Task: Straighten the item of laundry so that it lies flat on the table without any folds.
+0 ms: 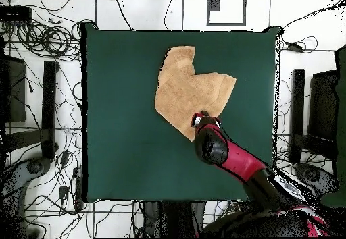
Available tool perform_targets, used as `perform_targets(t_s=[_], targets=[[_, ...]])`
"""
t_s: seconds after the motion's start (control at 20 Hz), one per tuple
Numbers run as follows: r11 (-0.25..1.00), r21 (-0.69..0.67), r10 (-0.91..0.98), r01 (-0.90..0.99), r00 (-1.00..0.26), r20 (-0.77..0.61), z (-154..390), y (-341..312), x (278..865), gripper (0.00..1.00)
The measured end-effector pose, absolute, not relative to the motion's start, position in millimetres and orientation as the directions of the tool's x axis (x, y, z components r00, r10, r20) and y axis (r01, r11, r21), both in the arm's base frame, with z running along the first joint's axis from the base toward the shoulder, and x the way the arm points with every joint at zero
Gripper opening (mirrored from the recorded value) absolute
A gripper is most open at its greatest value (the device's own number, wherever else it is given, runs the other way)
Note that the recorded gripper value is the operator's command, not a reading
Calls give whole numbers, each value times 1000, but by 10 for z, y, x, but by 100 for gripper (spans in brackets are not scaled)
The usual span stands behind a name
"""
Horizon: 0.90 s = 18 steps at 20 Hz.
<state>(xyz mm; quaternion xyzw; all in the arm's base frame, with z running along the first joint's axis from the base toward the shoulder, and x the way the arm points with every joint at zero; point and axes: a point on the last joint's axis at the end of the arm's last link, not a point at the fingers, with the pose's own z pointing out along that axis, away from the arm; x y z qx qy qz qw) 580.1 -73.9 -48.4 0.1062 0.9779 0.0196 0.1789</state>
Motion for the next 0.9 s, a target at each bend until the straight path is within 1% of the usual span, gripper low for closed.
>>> perform_targets(t_s=[0.65, 0.9], targets=[[976, 75, 218, 205, -917, -335, -475, -702, 5641, 0], [975, 76, 222, 209, -929, -297, -459, -636, 5415, 0]])
